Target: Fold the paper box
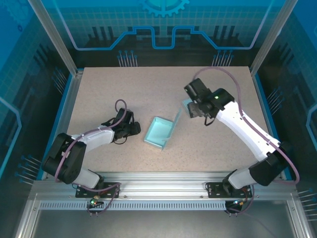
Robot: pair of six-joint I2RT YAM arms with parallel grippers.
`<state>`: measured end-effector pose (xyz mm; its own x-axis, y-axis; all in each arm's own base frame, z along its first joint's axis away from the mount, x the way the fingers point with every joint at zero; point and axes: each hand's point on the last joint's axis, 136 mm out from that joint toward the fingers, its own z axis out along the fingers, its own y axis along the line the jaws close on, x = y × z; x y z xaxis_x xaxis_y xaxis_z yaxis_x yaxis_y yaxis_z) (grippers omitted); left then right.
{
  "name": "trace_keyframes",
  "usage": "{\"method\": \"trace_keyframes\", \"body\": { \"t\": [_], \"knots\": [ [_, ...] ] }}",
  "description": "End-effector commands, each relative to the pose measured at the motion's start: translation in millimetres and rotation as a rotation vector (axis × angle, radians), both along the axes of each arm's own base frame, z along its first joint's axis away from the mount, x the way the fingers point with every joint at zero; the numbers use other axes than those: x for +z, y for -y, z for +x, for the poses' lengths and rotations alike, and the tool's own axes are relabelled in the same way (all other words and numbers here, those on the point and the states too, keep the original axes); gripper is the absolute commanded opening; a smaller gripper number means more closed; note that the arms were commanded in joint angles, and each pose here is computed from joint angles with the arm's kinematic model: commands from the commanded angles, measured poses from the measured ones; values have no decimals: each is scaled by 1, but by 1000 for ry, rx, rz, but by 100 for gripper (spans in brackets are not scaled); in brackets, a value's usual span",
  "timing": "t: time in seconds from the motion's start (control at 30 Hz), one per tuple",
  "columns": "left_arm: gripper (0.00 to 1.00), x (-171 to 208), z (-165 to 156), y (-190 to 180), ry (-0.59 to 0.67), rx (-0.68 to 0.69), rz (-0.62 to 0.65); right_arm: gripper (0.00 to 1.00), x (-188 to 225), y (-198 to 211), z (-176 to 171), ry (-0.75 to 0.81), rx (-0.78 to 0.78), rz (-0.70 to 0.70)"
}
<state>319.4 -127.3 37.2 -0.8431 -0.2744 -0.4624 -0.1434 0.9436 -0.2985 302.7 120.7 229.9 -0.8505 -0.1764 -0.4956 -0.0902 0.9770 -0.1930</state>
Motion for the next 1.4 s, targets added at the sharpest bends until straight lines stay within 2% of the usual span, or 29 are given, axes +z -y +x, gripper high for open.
{"method": "trace_keyframes", "body": {
  "t": [0.0, 0.13, 0.3, 0.47, 0.8, 0.9, 0.97, 1.07, 1.13, 1.27, 1.37],
  "knots": [
    [49, -11, -20, 14, -66, -42, -38, 60, -50, 3, -8, -99, -107, 142],
    [49, -19, -38, 34, -97, -79, -47, 55, -93, -16, -10, -171, -103, 296],
    [48, -20, -51, 55, -91, -90, -77, 53, -122, -46, 3, -226, -54, 387],
    [48, -13, -56, 71, -51, -91, -143, 51, -133, -66, 36, -215, 10, 377],
    [48, -4, -60, 120, 22, -177, -267, 46, -150, -113, 105, -217, 169, 376],
    [50, 12, -58, 140, 95, -244, -324, 46, -143, -111, 122, -198, 175, 348],
    [51, 25, -58, 145, 161, -282, -338, 47, -132, -94, 133, -168, 133, 303],
    [53, 43, -50, 123, 256, -226, -280, 51, -106, -59, 138, -107, 41, 251],
    [58, 57, -43, 102, 299, -175, -236, 54, -89, -36, 132, -66, -17, 234],
    [64, 77, -19, 56, 336, -55, -227, 59, -65, 2, 99, -3, -133, 222],
    [64, 81, 0, 28, 348, 4, -192, 61, -68, 20, 61, -2, -199, 234]
  ]
}}
